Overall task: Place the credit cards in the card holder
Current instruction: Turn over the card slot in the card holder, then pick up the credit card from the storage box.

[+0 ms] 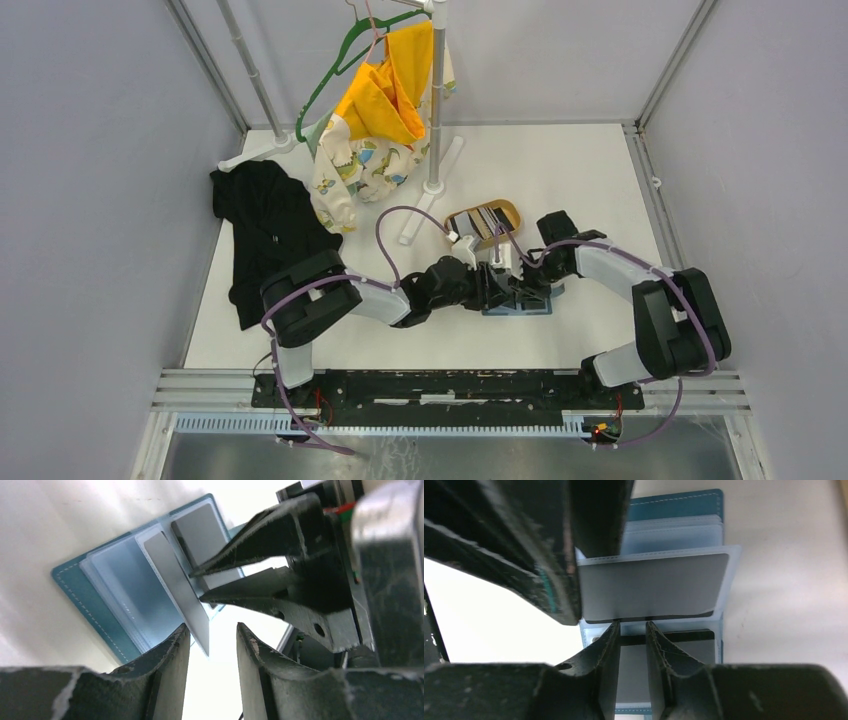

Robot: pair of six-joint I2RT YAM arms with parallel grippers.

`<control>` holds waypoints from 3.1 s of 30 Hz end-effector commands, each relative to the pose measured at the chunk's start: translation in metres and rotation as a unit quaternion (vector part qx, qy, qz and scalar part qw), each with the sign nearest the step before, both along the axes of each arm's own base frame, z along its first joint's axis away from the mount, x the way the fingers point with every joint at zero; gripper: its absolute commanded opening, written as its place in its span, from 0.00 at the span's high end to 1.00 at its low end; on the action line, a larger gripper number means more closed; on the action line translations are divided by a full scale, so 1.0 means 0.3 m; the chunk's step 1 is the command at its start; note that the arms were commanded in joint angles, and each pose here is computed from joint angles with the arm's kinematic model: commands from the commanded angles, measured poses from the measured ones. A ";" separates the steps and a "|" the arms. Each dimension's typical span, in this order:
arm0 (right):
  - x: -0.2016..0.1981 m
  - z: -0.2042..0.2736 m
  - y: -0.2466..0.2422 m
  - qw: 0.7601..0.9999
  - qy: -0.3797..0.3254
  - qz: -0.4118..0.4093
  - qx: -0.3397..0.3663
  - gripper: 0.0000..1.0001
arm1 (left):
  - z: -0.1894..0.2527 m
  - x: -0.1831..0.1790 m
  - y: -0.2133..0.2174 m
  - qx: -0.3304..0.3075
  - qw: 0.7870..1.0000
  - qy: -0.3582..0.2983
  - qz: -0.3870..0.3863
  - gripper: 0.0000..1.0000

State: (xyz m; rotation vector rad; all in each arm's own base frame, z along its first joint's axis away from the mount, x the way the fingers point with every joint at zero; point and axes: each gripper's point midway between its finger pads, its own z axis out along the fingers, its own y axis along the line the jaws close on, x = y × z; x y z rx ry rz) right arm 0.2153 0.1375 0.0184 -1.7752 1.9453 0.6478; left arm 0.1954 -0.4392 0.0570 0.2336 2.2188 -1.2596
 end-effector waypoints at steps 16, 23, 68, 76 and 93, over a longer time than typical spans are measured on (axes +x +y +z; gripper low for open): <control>0.215 0.234 -0.176 0.975 -0.132 -0.169 0.053 0.59 | 0.142 -0.008 -0.187 -0.117 0.991 -0.001 -0.061 0.45; 0.243 0.266 -0.207 0.965 -0.151 -0.204 0.064 0.57 | 0.132 -0.025 -0.258 -0.115 0.990 0.004 -0.081 0.38; 0.714 0.320 0.163 0.913 0.050 -0.348 0.209 0.12 | 0.244 0.439 0.430 0.072 0.955 -0.223 0.183 0.20; 0.712 0.233 0.176 0.899 0.103 -0.378 0.199 0.16 | 0.234 0.439 0.421 0.072 0.957 -0.217 0.178 0.20; 0.656 0.134 0.244 0.867 0.215 -0.403 0.200 0.23 | 0.229 0.429 0.419 0.073 0.958 -0.218 0.171 0.20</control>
